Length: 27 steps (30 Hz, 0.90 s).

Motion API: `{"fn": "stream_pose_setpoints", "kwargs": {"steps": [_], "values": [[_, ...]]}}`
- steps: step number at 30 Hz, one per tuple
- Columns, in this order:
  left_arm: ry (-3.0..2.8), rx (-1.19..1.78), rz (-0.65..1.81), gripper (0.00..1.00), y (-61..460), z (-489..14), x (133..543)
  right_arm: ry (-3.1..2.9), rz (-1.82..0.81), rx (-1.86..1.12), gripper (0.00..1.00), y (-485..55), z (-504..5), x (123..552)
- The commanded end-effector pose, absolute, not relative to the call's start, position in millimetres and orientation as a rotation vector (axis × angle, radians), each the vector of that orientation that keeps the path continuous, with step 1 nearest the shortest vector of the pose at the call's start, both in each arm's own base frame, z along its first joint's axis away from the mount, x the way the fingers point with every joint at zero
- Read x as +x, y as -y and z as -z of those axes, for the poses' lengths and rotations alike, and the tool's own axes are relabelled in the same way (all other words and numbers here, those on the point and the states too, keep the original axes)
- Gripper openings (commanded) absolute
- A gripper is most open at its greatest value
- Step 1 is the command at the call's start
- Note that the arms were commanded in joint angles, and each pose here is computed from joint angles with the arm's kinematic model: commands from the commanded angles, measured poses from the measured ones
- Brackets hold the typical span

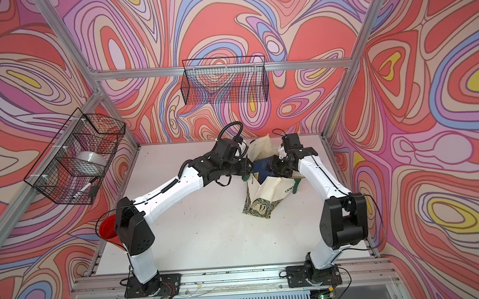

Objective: Put the books into the canvas bag
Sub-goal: Place the book in the canvas bag, then reset both arms

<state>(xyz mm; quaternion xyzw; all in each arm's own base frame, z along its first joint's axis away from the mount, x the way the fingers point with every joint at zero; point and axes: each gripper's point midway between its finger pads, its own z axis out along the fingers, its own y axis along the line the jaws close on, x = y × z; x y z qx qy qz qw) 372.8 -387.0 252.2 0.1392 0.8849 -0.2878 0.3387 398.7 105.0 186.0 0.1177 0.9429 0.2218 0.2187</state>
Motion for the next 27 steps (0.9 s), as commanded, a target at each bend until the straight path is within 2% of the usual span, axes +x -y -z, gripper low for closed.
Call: {"fn": "stream_pose_setpoints", "kwargs": {"steps": [1, 5, 8, 12, 15, 20, 27], "values": [[-2.240, 0.399, 0.697, 0.46, 370.5, -280.2, 367.7, -2.451, -0.475, 0.272, 0.56, -85.0, -247.1, 399.7], [-2.212, 0.405, 0.657, 0.47, 357.1, -293.0, 368.2, -2.349, -0.375, 0.252, 0.56, -69.1, -281.9, 391.0], [-2.195, 0.409, 0.576, 0.52, 337.4, -299.6, 370.1, -2.246, -0.262, 0.261, 0.58, -49.6, -304.6, 381.9], [-2.177, 0.375, 0.445, 0.60, 295.9, -305.4, 374.4, -2.097, -0.092, 0.312, 0.72, -18.3, -327.9, 366.9], [-2.187, 0.299, 0.413, 0.62, 258.6, -304.9, 376.4, -2.021, 0.093, 0.441, 0.83, 17.7, -331.5, 354.1], [-2.187, 0.207, 0.392, 0.65, 211.2, -296.4, 372.2, -2.092, 0.222, 0.613, 0.84, 68.1, -300.9, 354.8], [-2.244, 0.201, 0.311, 0.69, 173.3, -268.2, 359.9, -2.060, 0.140, 0.900, 0.85, 143.3, -227.6, 357.2]]}}
